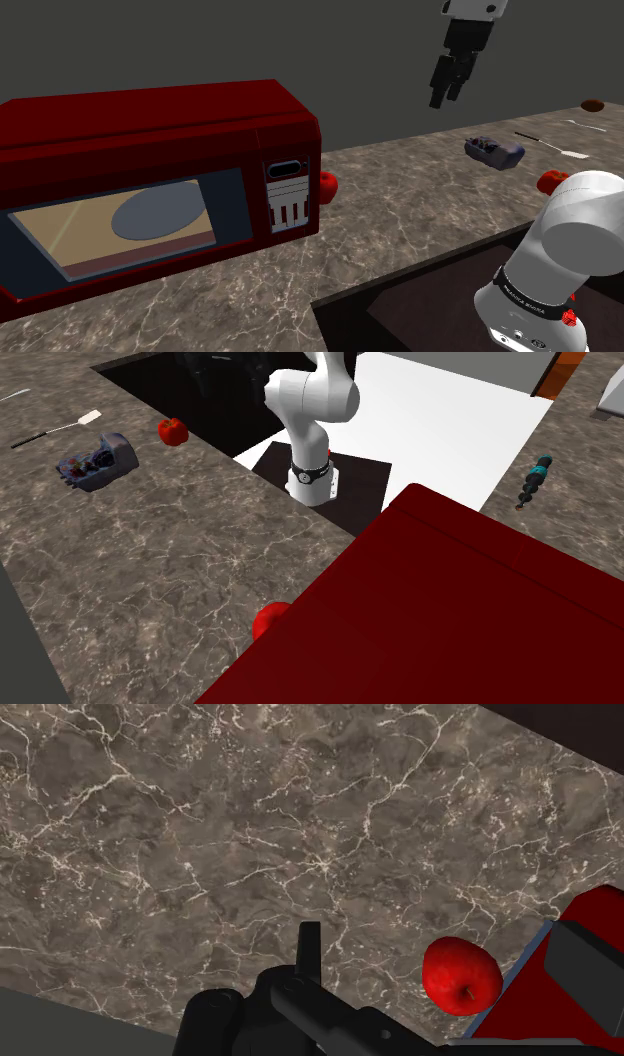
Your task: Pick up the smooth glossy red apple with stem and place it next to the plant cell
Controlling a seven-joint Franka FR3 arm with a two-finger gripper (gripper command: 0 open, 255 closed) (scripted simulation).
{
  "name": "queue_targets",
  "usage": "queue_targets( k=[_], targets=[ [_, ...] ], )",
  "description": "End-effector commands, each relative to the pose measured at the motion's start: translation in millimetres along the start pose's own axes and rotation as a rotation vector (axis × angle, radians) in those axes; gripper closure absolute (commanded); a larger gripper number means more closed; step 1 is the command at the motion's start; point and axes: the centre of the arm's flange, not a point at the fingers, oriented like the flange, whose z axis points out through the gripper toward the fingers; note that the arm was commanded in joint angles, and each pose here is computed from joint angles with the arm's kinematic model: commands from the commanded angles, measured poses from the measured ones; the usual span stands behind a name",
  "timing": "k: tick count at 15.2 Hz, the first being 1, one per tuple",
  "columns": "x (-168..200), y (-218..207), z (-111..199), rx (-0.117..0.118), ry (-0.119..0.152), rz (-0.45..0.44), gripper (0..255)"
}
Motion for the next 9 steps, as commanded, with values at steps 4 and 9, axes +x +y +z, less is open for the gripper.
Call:
queue_targets(
  k=[4, 9],
  targets=[
    [24.1, -21.2, 24.0, -0.012, 0.005, 0.003, 0],
    [64.6, -55.7, 64.3, -0.033, 0.015, 0.007, 0]
  ],
)
